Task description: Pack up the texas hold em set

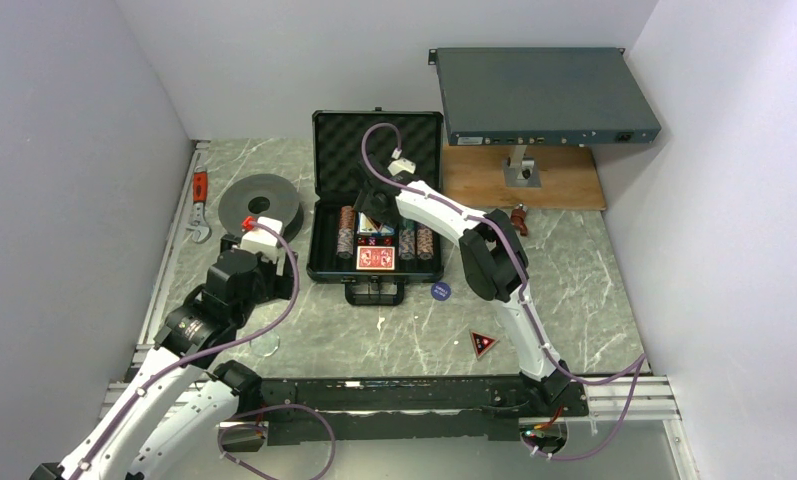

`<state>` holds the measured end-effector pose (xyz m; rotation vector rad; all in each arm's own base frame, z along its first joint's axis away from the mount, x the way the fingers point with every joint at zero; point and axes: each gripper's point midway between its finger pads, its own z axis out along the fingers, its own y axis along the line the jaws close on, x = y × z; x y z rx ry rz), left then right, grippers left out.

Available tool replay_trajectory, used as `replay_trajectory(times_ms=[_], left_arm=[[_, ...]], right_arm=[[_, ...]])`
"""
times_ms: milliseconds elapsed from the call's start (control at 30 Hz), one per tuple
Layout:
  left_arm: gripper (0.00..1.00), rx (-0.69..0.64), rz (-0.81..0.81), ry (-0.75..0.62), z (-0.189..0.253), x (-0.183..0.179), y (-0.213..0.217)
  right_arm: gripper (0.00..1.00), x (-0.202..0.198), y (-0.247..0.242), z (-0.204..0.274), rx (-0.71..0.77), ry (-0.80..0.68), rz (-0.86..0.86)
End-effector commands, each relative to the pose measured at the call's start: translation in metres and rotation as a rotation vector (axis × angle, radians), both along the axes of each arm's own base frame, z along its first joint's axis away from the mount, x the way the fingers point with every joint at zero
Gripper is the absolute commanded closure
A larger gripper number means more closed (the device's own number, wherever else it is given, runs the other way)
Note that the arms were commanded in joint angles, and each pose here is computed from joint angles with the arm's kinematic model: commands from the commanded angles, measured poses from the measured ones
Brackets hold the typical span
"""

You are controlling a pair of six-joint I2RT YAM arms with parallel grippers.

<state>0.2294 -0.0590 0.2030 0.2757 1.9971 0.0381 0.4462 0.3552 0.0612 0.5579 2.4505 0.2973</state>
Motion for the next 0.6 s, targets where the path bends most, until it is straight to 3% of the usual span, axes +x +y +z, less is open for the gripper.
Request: replay_trajectory(times_ms=[0,233,500,567], left_arm=[[0.11,-0.023,-0.016,-0.034,0.009,0.005,-0.005],[0.12,-0.023,-0.017,-0.038,0.010,0.005,-0.005],[0.12,-0.023,-0.013,-0.038,0.009,0.005,-0.004],[0.12,-0.022,-0.012,-0.038,0.009,0.004,-0.004]], right_arm=[[0.79,0.015,-0.005,0.006,-0.029,-0.059,-0.025],[0.69,0.016,-0.008,0.007,-0.029,-0.064,-0.035],[0.25,0.015,-0.006,0.014,-0.013,-0.077,-0.026],[0.19,0.015,-0.006,0.017,-0.009,-0.081,-0.024]])
